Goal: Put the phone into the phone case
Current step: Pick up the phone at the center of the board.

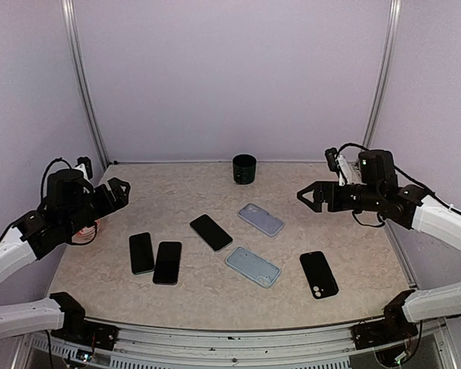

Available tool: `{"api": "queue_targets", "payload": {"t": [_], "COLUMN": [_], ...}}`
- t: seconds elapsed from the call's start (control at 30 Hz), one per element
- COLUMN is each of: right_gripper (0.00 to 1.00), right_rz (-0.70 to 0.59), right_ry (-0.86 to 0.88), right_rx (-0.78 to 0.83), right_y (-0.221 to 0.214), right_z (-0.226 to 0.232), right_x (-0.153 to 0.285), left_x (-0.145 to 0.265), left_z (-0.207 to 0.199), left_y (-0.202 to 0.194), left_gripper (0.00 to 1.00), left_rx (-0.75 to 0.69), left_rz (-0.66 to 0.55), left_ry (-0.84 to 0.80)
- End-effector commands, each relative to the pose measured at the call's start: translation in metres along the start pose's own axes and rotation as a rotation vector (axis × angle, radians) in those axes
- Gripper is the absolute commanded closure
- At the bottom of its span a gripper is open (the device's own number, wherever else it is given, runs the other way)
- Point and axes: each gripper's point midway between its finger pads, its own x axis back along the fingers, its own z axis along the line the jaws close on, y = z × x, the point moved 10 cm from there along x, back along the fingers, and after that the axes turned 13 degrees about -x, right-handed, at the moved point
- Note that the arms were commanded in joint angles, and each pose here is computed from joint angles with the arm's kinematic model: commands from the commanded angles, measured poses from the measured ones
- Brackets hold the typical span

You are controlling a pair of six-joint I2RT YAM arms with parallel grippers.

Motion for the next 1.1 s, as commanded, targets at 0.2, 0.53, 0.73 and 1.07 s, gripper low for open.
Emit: {"api": "queue_targets", "payload": {"t": [0.2,0.53,0.73,1.07], "right_gripper": [0.01,0.01,0.01,0.01], "right_rz": [0.107,0.274,0.378,0.417], "right_ry": [-0.138,-0.216,-0.221,-0.229], "right_rx": [0.2,0.379,0.498,0.503], "right_y": [-0.028,-0.067,-0.095,-0.109], "right_z": [0.035,0.061,0.07,0.073], "right_x": [-0.049,-0.101,-0.122,-0.146], "left_x": [-0.005,-0.008,-0.009,-0.017], "left_z": [-0.015,-0.035,-0.047,-0.055], "left_y": [-0.021,-0.049,-0.061,-0.078], "left_gripper": [0.01,0.01,0.01,0.01], "left_rx": [0.003,-0.018,-0.035,-0.034], "left_rz": [0.02,0.085,0.112,0.164], "left_ry": [-0.046,-0.116,-0.157,-0.153]}}
